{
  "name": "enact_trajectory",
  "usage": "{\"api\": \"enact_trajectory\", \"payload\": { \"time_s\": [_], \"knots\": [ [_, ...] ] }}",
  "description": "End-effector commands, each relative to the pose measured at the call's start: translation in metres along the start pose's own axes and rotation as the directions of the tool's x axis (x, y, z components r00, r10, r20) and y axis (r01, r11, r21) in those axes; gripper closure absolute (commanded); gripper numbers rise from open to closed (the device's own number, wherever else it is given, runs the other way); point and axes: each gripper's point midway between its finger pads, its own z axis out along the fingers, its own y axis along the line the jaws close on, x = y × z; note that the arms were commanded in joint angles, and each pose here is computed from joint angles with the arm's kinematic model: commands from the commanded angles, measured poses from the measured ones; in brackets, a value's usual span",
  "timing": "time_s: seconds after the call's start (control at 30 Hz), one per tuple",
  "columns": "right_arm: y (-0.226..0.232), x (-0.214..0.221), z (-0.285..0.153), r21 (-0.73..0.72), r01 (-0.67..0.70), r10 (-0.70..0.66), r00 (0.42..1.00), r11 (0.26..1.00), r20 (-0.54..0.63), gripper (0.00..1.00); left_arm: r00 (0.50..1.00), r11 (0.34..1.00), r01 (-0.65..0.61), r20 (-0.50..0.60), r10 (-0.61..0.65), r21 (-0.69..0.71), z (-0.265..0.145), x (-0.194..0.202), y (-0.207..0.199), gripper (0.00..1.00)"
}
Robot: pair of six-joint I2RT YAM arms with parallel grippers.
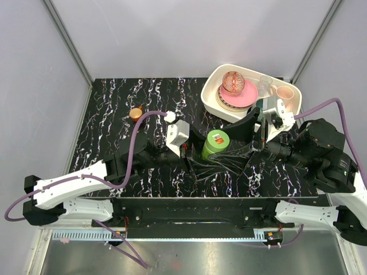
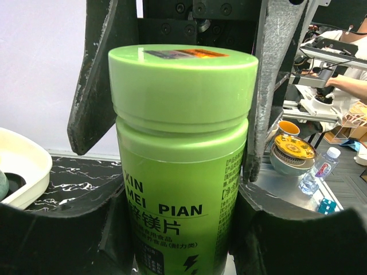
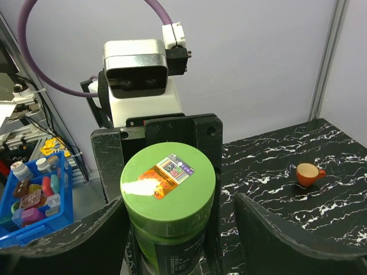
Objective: Sort the pills into containers
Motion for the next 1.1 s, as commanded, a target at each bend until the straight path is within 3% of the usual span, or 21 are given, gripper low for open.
{"api": "enact_trajectory", "payload": {
  "time_s": [0.0,0.57,1.07],
  "knots": [
    [0.004,-0.019,-0.001,-0.010,0.008,-0.007,0.998,1.000,0.059,0.24,0.985,0.996,-0.060,0.165,0.049,0.061,-0.003,-0.053,-0.020,1.00],
    [0.007,-0.045,-0.010,-0.004,0.020,-0.019,0.988,1.000,0.151,0.25,0.992,0.997,-0.028,0.128,0.019,0.069,0.003,-0.037,-0.017,1.00],
    [0.008,-0.047,-0.010,-0.011,0.022,-0.020,0.988,1.000,0.153,0.26,0.994,0.998,-0.009,0.108,0.002,0.070,0.006,-0.025,-0.014,1.00]
  ]
}}
